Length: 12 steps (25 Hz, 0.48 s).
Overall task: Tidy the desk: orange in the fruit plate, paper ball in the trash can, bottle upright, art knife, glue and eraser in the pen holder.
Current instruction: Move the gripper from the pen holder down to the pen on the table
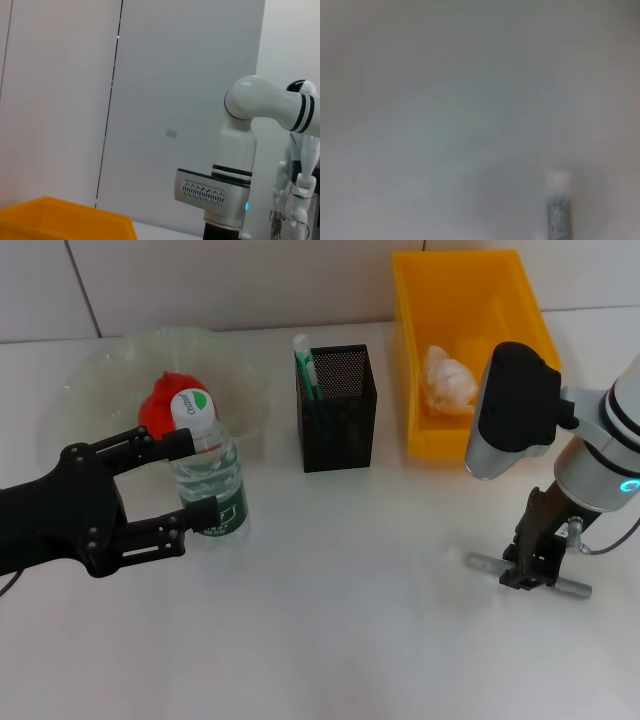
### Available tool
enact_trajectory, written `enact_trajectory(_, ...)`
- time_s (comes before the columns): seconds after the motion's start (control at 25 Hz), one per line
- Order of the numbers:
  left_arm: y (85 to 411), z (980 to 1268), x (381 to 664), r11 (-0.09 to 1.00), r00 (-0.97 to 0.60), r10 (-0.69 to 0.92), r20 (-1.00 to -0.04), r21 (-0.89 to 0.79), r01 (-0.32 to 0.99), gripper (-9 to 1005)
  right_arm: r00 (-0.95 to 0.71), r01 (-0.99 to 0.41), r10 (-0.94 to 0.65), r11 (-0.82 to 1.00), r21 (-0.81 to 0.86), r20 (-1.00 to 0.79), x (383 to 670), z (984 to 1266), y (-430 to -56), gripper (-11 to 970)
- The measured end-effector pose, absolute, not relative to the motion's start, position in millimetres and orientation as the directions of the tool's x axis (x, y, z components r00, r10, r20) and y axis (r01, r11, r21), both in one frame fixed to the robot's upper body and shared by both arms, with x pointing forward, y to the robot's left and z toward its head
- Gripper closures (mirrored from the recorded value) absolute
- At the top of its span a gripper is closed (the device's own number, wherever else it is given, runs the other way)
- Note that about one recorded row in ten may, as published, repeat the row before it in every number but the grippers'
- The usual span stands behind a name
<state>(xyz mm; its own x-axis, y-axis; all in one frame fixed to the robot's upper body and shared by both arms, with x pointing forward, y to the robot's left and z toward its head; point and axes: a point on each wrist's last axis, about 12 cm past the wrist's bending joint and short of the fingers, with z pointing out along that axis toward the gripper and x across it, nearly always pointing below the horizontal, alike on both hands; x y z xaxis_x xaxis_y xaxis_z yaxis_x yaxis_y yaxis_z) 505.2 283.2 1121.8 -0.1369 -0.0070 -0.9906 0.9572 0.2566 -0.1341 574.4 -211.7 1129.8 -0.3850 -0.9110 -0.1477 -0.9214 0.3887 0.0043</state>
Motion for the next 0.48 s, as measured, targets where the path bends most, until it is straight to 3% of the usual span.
enact_trajectory(0.48, 283.4, 1121.7, 504.5, 0.255, -0.136, -0.009, -0.991, -0.134, 0.958, 190, -0.389, -0.920, -0.910, 0.392, 0.009, -0.145, 574.2, 1128.6, -211.9, 696)
